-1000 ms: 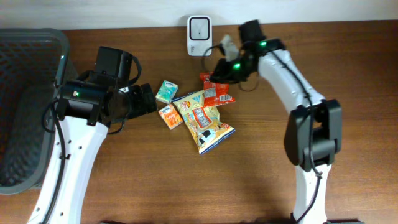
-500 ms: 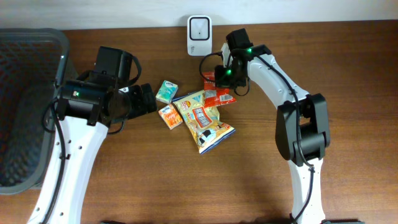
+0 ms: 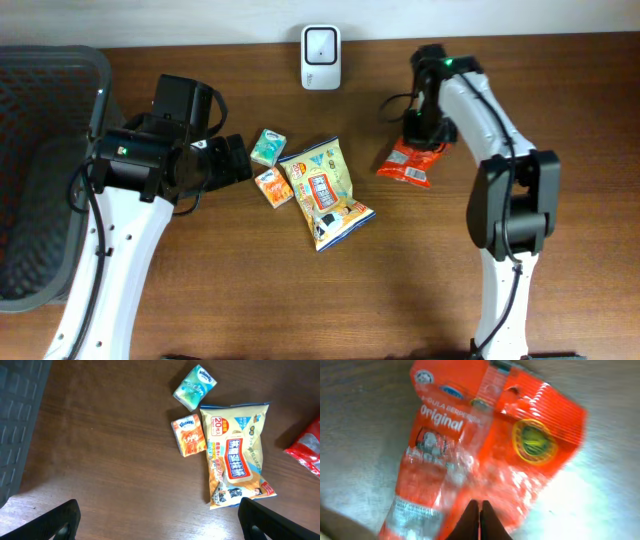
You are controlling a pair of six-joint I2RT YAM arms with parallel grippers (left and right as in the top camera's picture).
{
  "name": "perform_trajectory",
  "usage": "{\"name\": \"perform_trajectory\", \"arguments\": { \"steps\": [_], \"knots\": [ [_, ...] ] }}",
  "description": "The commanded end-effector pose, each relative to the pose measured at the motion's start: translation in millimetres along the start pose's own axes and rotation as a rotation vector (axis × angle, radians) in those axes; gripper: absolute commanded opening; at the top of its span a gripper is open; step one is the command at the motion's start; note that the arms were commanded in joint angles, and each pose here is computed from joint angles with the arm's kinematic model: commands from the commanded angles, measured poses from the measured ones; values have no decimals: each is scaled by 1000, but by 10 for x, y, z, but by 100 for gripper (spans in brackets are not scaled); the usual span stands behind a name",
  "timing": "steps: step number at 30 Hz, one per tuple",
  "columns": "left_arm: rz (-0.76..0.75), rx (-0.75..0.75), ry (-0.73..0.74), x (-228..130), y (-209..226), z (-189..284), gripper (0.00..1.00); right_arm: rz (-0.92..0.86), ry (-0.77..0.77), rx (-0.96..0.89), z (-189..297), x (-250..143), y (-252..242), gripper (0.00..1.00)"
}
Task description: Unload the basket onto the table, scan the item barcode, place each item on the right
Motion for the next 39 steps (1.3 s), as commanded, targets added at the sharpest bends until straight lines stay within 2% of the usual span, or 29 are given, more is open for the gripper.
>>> {"name": "perform_trajectory", "arguments": {
  "steps": [1,5,9,10,12,13,18,21,25,26,29,32,35,39],
  "knots": [
    [11,4,2,3,-2,-13,99,28,-34,38,499,-76,27,18],
    [11,4,2,3,-2,-13,99,25,70,-23,271,-230,-60,19],
    [11,4,2,3,-2,-13,99,23,120,2,-97,-319,-62,18],
    [11,4,2,3,-2,-13,99,23,114,13,-219,-328,-59,17],
    [11,4,2,3,-2,-13,99,23,106,17,-353,-345,-67,4],
    [11,4,2,3,-2,-13,99,23,107,17,-408,-359,-75,4],
    [11,4,2,3,-2,-13,99,16,104,5,-189,-344,-116,4],
    [11,4,2,2,-2,-13,99,15,94,-1,121,-300,-120,17],
    [11,4,2,3,-2,-13,99,16,32,-2,498,-209,-100,63],
    [11,4,2,3,-2,-13,99,17,19,5,513,-190,-89,65],
    [11,4,2,3,-2,-13,99,19,-3,19,473,-143,-61,65],
    [11,4,2,3,-2,-13,99,21,29,11,310,-160,-49,50],
    [11,4,2,2,-2,-13,99,17,48,12,119,-178,-46,45],
    [11,4,2,3,-2,-13,99,17,57,6,-86,-209,-61,29]
  ]
}}
Point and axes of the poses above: each gripper's point midway between its finger pads, its own z axis back along the fingers, its own y axis along the line the jaws close on, x = y × z, the point moved 9 cm from there along z, back along the fingers, and after that the axes turned 14 degrees about -z, right-handed, at the moved point
